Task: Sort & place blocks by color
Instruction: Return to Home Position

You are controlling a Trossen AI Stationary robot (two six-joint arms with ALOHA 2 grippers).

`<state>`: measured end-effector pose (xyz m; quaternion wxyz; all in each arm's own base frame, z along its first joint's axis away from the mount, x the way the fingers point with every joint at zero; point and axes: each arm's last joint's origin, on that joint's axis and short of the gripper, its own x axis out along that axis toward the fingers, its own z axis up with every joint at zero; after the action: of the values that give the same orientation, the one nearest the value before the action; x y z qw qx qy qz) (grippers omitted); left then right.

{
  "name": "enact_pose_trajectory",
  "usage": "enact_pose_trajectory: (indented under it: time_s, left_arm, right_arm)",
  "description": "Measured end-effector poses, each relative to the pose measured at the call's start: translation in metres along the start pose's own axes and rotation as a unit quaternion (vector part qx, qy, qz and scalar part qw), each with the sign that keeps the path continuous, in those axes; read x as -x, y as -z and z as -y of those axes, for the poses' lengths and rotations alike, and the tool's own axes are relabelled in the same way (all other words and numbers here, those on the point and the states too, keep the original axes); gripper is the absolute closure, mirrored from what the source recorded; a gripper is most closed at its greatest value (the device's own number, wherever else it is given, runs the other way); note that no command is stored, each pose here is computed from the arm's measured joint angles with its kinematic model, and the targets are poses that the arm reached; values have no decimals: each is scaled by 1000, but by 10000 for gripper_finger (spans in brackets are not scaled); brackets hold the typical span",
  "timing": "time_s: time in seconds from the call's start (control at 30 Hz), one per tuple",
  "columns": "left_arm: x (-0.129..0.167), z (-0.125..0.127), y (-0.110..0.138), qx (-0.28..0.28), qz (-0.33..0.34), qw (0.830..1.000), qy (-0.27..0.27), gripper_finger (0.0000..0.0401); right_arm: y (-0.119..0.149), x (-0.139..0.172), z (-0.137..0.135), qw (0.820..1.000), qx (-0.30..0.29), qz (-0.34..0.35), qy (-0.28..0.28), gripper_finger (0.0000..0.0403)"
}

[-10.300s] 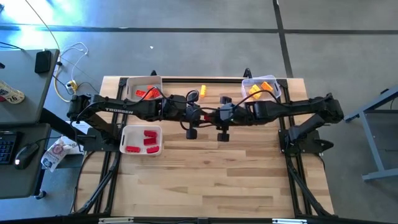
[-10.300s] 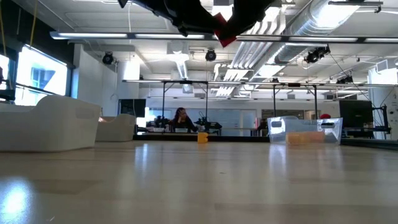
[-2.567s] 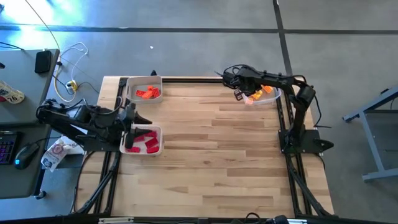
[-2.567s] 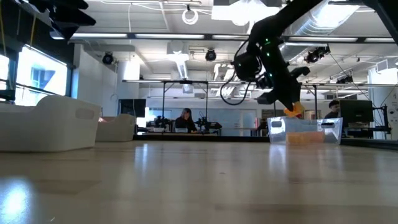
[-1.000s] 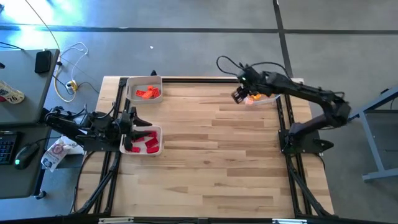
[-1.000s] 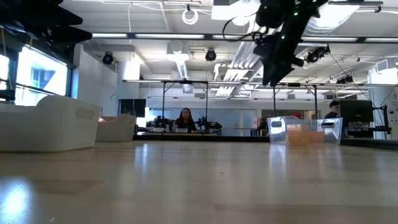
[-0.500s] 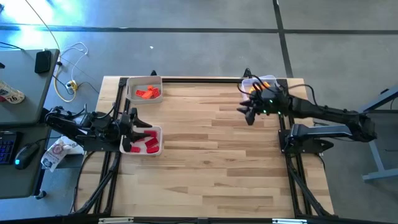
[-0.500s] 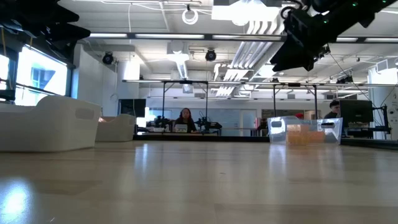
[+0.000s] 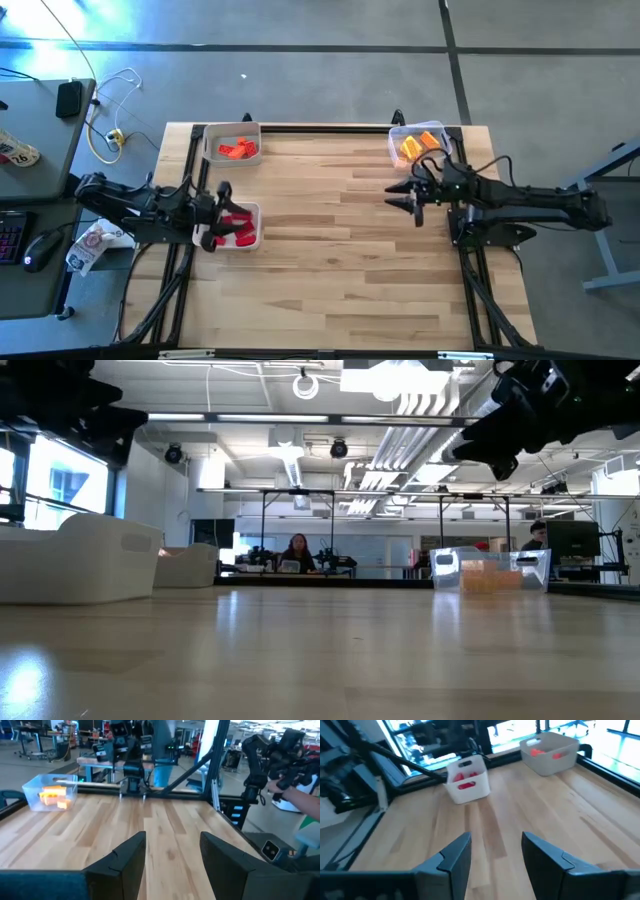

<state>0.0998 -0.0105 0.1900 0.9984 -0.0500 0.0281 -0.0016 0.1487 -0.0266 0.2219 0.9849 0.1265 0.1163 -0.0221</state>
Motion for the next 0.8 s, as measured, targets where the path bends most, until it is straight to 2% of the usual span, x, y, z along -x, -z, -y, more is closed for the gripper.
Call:
enact_pose_trajectory:
  time_s: [0.17, 0.3, 0.57, 0.8]
  left_arm:
    - [-4, 0, 11, -14, 17, 1000, 13, 227]
    - [-6, -1, 20, -22, 30, 999, 14, 227]
    - [-6, -1, 21, -38, 30, 999, 13, 227]
    - [-6, -2, 20, -68, 35, 997, -1, 227]
  right_arm:
    - [14, 1, -6, 998, 20, 37, -54, 249]
    - [29, 3, -7, 995, 26, 63, -76, 259]
    - [56, 10, -3, 992, 10, 91, -91, 275]
    - [58, 19, -4, 990, 11, 105, -92, 279]
